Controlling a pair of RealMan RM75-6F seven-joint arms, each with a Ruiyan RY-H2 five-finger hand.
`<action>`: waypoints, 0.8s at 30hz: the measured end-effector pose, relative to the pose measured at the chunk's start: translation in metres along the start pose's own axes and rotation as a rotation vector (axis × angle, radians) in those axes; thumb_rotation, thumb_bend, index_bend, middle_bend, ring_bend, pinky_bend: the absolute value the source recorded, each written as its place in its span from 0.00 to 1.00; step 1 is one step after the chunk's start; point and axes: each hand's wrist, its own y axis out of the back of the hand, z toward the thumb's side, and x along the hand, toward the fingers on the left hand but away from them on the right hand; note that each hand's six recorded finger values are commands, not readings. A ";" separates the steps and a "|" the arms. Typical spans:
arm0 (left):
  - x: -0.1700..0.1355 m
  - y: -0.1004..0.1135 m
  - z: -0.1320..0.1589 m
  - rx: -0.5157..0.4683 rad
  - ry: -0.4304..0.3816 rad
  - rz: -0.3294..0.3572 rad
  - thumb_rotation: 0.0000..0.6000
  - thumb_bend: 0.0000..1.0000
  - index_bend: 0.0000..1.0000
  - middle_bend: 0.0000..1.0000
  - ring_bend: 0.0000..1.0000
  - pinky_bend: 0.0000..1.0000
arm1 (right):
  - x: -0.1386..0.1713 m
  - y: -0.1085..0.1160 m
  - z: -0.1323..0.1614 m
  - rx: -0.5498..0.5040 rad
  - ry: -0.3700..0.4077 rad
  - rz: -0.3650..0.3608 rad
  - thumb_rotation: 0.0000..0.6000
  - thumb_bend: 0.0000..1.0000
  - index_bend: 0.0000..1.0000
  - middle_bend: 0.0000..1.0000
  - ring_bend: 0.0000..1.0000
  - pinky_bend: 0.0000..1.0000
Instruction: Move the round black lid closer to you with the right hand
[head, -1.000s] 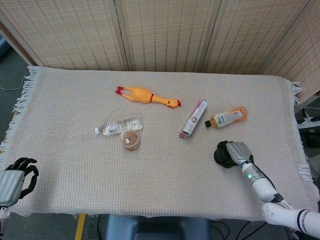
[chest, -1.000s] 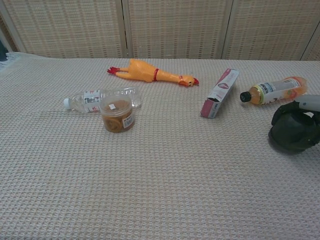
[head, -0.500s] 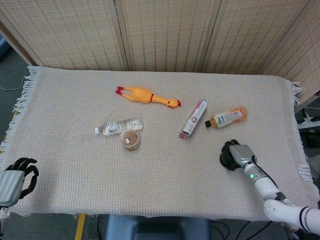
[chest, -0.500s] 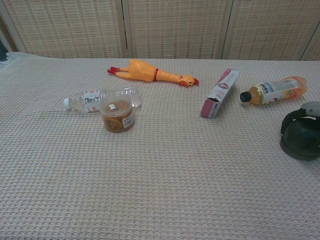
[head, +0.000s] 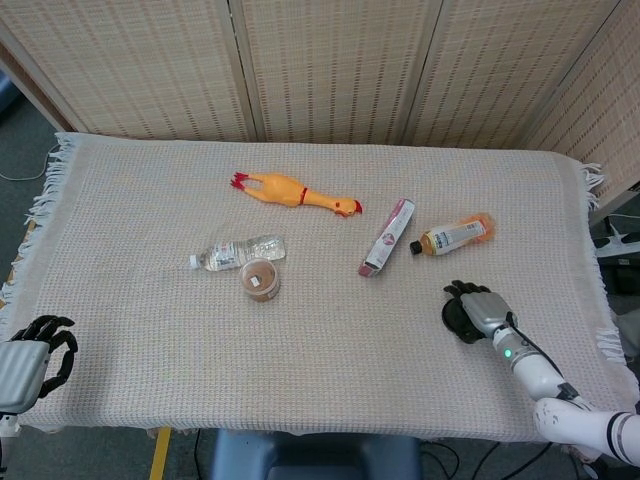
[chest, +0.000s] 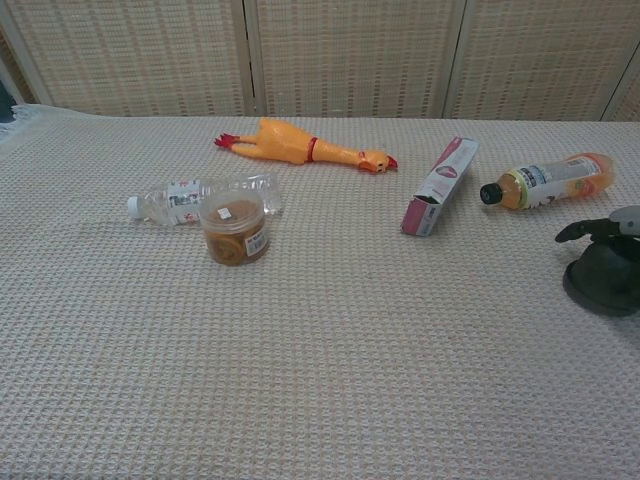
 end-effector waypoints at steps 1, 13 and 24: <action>0.000 0.000 0.000 0.000 0.000 0.000 1.00 0.53 0.59 0.29 0.22 0.43 | 0.000 0.000 0.000 0.001 0.001 -0.002 1.00 0.23 0.00 0.00 0.00 0.01; 0.001 -0.001 0.000 0.002 0.002 -0.004 1.00 0.53 0.59 0.30 0.22 0.43 | 0.010 0.014 0.001 -0.009 0.018 -0.119 1.00 0.17 0.01 0.00 0.00 0.02; 0.001 -0.002 0.001 0.006 0.001 -0.006 1.00 0.53 0.59 0.30 0.22 0.43 | 0.017 0.009 -0.002 0.010 0.006 -0.167 1.00 0.17 0.16 0.05 0.01 0.24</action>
